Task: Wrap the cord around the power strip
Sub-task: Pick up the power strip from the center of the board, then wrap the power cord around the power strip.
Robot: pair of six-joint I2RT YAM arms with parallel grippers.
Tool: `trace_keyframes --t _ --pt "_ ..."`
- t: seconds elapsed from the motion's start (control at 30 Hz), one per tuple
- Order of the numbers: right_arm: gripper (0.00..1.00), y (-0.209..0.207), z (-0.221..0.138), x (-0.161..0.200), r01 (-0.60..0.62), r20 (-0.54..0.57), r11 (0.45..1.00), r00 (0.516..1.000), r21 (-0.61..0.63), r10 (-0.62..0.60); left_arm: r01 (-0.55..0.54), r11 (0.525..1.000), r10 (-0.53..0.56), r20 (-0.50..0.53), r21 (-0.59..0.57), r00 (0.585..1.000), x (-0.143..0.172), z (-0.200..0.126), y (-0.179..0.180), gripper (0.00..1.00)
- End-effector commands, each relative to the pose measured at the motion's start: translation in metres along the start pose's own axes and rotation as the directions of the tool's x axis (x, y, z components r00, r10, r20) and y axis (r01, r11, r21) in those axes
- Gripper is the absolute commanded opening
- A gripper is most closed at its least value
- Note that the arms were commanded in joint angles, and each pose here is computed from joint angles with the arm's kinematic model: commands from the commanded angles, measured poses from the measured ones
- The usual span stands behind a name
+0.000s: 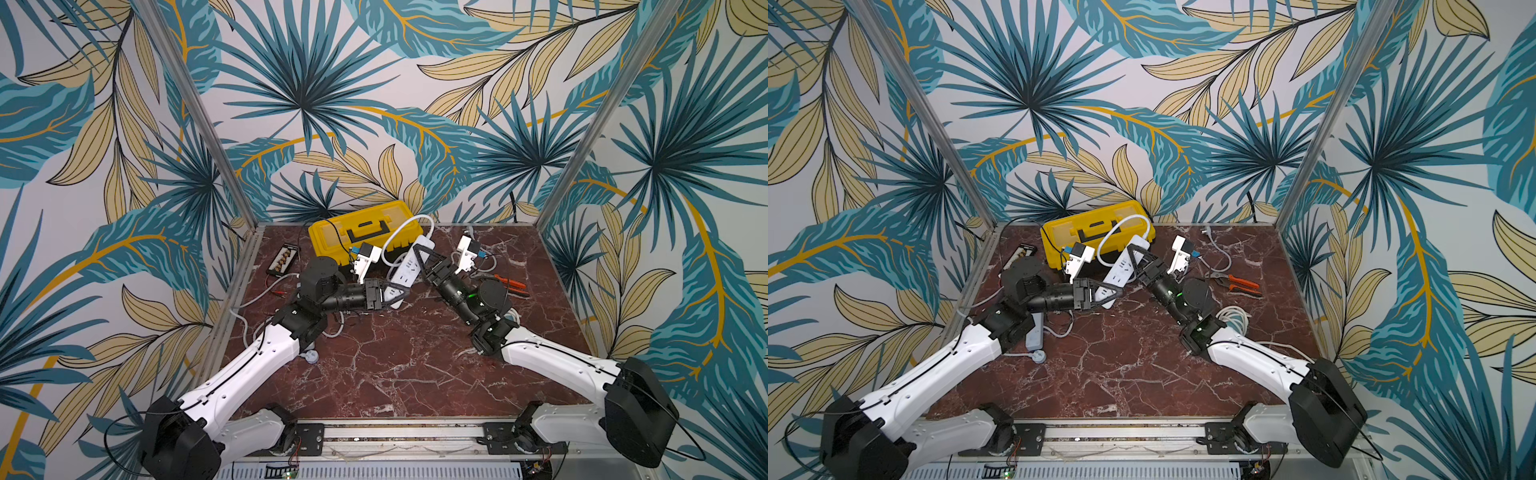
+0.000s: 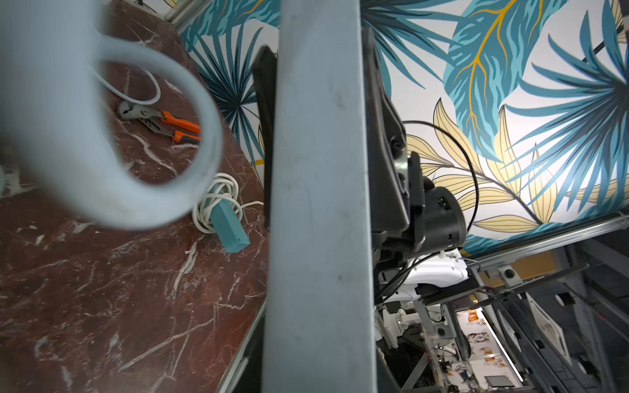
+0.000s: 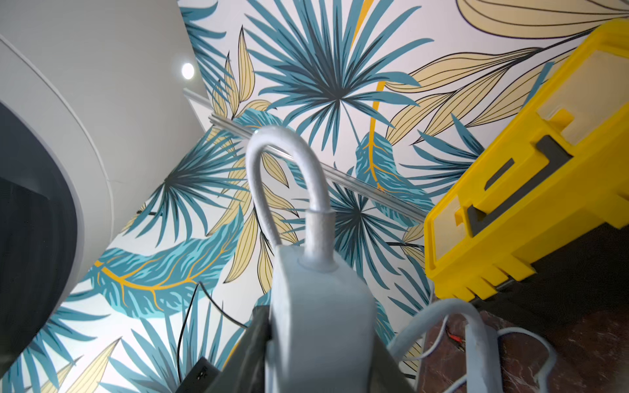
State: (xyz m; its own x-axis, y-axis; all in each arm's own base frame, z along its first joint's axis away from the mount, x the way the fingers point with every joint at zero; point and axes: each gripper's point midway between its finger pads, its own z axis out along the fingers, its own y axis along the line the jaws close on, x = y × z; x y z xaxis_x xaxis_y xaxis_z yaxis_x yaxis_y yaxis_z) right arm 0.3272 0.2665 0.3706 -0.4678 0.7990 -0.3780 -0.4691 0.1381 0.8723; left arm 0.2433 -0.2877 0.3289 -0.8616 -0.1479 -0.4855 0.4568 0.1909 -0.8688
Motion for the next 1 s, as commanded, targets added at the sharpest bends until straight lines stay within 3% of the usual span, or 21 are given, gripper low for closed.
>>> trace_keyframes --t 0.0,0.13,0.2,0.23,0.3,0.37,0.4,0.47,0.57,0.7,0.87,0.97 --pt "0.6 0.0 -0.018 -0.014 0.171 0.048 0.984 0.984 0.044 -0.173 0.029 0.996 -0.024 0.067 -0.083 0.998 -0.015 -0.001 0.019 0.11" --pt "0.68 -0.04 -0.047 -0.031 0.394 -0.027 0.887 0.916 0.239 -0.4 -0.003 0.997 0.011 0.094 -0.082 0.996 -0.021 -0.004 0.011 0.05" --pt "0.7 -0.074 -0.06 -0.031 0.554 -0.159 0.762 0.83 0.336 -0.534 -0.02 0.998 0.026 0.091 -0.067 0.996 -0.024 -0.004 0.003 0.02" --pt "0.7 -0.085 -0.063 -0.029 0.628 -0.234 0.694 0.777 0.353 -0.584 -0.025 0.998 0.029 0.083 -0.054 0.996 -0.025 -0.003 -0.002 0.01" --pt "0.71 -0.117 -0.067 -0.015 0.809 -0.471 0.494 0.587 0.318 -0.658 -0.039 0.999 0.04 0.066 -0.022 0.997 -0.027 -0.002 -0.014 0.0" --pt "0.72 -0.143 -0.07 -0.018 0.894 -0.598 0.328 0.448 0.305 -0.664 -0.052 0.999 0.052 0.062 -0.011 0.997 -0.029 -0.004 -0.023 0.0" --pt "0.72 -0.153 -0.069 -0.018 0.926 -0.642 0.256 0.378 0.278 -0.668 -0.061 0.998 0.062 0.062 -0.014 0.996 -0.03 -0.005 -0.027 0.0" --pt "0.72 -0.166 -0.058 -0.013 0.965 -0.689 0.179 0.264 0.194 -0.675 -0.076 0.997 0.077 0.065 -0.023 0.995 -0.031 -0.009 -0.032 0.0" --pt "0.73 -0.177 -0.031 -0.001 0.985 -0.702 0.152 0.168 0.086 -0.692 -0.075 0.997 0.076 0.064 -0.014 0.995 -0.031 -0.01 -0.038 0.0" --pt "0.74 -0.205 0.006 0.007 0.993 -0.726 0.11 0.106 0.041 -0.68 -0.072 0.997 0.072 0.056 -0.003 0.996 -0.028 -0.01 -0.042 0.0" --pt "0.74 -0.196 0.05 0.028 0.983 -0.578 0.183 0.13 -0.034 -0.806 -0.073 0.997 0.073 0.061 0.006 0.995 -0.027 -0.013 -0.048 0.0" --pt "0.74 -0.183 0.062 0.036 0.98 -0.436 0.188 0.143 -0.063 -0.889 -0.067 0.998 0.066 0.06 0.013 0.996 -0.028 -0.014 -0.051 0.0"
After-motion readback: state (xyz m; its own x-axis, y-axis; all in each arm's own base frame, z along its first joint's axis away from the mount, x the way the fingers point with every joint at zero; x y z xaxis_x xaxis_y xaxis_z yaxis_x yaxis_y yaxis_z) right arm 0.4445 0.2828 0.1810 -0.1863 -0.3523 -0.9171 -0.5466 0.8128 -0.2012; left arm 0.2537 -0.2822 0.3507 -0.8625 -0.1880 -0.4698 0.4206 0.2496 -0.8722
